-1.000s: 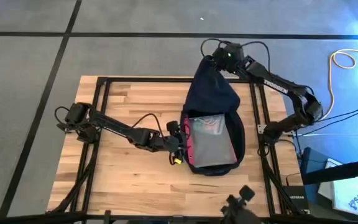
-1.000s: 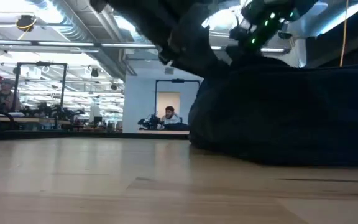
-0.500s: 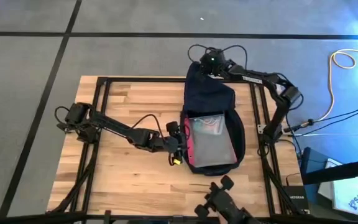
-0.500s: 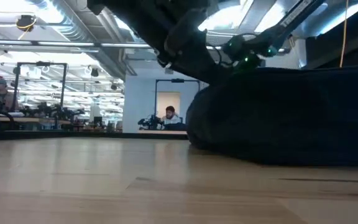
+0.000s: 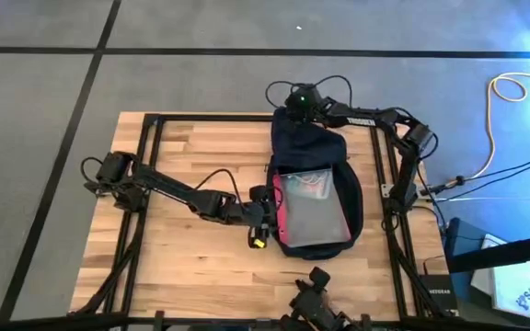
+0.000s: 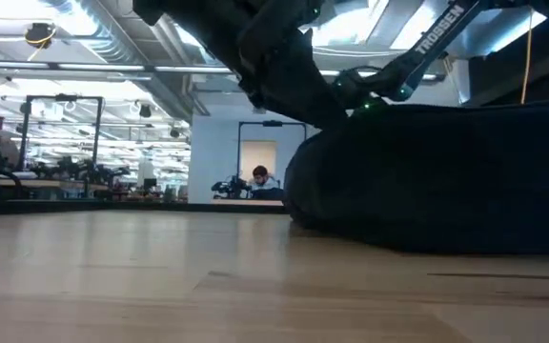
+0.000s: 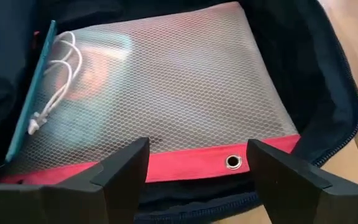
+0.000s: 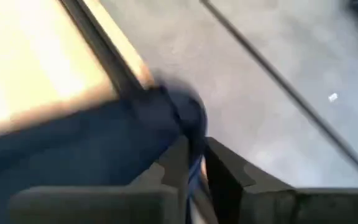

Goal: Unpack backpack
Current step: Open the blue backpack

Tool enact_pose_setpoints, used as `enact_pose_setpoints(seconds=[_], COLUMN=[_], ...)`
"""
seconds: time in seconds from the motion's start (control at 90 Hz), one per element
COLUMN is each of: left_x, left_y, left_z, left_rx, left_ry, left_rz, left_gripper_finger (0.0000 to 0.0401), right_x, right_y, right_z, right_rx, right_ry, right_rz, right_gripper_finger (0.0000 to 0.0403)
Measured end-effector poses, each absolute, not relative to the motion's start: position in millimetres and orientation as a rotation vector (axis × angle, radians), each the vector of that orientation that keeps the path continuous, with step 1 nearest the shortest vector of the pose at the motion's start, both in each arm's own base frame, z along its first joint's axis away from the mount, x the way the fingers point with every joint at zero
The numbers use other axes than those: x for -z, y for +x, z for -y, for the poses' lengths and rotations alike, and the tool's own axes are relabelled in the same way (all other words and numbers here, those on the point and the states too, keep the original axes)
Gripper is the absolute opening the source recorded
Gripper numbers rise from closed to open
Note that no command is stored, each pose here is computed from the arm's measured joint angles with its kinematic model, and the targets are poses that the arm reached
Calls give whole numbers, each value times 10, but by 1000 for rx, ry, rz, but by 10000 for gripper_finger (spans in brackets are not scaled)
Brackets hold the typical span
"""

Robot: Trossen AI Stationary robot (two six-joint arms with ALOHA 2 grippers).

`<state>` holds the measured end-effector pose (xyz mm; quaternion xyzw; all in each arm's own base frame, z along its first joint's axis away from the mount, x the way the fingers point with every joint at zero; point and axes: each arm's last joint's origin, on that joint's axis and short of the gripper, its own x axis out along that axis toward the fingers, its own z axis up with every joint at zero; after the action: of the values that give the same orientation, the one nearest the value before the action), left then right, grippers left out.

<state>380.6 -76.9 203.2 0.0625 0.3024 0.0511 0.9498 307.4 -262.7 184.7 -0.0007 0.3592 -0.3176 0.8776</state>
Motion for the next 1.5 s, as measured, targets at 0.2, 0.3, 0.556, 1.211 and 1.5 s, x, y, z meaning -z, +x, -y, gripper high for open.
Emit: enact_pose_setpoints(seconds=[0.2, 0.3, 0.556, 1.211, 1.5], left_x=[-2032, -2032, -1990, -2071, -2098], left_y=[3805, 3805, 3773, 3826, 3836], left_z=[771, 770, 763, 814, 873], left_rx=[-99, -99, -102, -64, 3], left_ry=[134, 135, 135, 72, 28], left_rz=[-616, -617, -671, -571, -542], left_gripper_finger=[255, 255, 255, 255, 255], right_x=[-1912, -1930, -2441, -2526, -2298], right_y=[3146, 3203, 3279, 2706, 2499], right_z=[2587, 2512, 2136, 1559, 2288], right_rx=[788, 844, 828, 101, 339], right_ry=[-181, -329, -534, -241, -218], right_rz=[-773, -842, -778, -1132, -1157], right_gripper_finger=[168, 204, 206, 11, 6])
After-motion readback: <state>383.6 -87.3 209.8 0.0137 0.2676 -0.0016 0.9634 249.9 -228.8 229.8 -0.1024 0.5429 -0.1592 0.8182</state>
